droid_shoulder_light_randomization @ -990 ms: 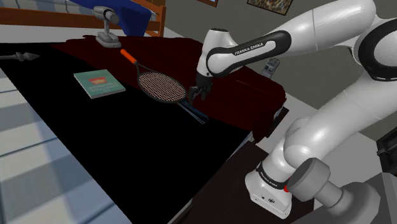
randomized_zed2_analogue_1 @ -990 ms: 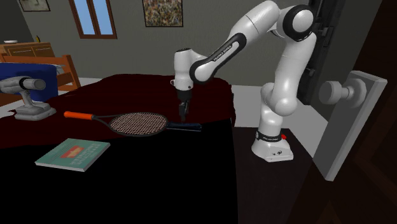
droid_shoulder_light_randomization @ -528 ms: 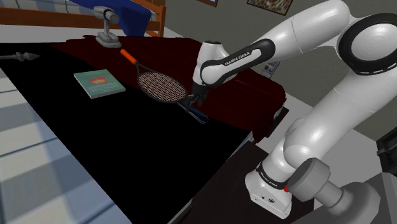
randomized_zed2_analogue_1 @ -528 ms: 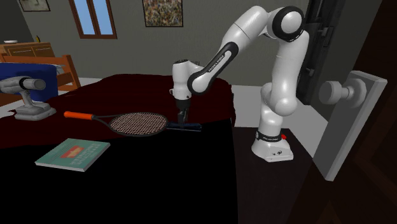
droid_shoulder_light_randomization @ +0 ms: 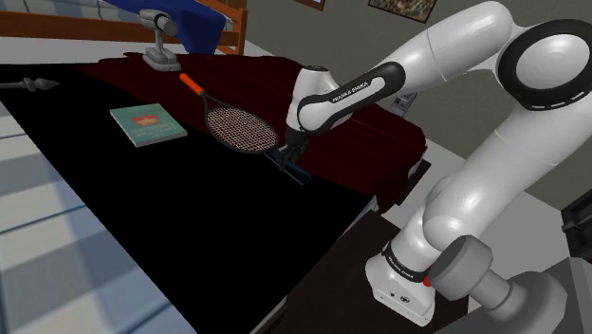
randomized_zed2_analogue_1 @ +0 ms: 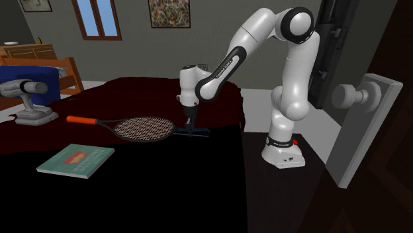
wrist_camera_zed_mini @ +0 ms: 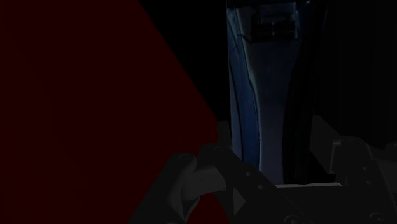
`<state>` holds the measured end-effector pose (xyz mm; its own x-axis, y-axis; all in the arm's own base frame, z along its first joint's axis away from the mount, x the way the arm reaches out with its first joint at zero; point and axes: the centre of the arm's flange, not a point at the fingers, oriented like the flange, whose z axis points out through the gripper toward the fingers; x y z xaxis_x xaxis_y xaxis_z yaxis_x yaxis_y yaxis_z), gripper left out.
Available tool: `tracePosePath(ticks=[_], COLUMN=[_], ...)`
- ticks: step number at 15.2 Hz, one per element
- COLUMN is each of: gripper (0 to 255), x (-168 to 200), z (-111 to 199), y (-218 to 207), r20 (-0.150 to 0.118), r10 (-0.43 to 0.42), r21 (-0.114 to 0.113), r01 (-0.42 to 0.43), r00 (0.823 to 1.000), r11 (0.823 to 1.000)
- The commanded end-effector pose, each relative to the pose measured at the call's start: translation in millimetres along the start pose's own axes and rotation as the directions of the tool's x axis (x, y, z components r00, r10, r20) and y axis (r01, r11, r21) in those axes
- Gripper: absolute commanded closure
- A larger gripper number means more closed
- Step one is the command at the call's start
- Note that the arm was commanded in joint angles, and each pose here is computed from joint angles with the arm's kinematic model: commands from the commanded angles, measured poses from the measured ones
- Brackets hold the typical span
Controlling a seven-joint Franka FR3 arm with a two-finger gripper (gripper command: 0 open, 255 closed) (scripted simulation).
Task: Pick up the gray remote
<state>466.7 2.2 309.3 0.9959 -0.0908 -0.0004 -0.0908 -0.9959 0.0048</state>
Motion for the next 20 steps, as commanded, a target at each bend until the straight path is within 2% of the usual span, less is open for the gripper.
tracePosePath(ticks=[1,5,20], gripper=[255,255,255], x=[0,0,0], z=[1,0,-79], y=[0,0,0], r20=[0.001,0.001,0.001], r10=[0.000,0.000,0.000], r21=[0.000,0.000,0.000], r01=[0.000,0.000,0.000], r00=[1.000,1.000,1.000], r11=[1.000,1.000,1.000])
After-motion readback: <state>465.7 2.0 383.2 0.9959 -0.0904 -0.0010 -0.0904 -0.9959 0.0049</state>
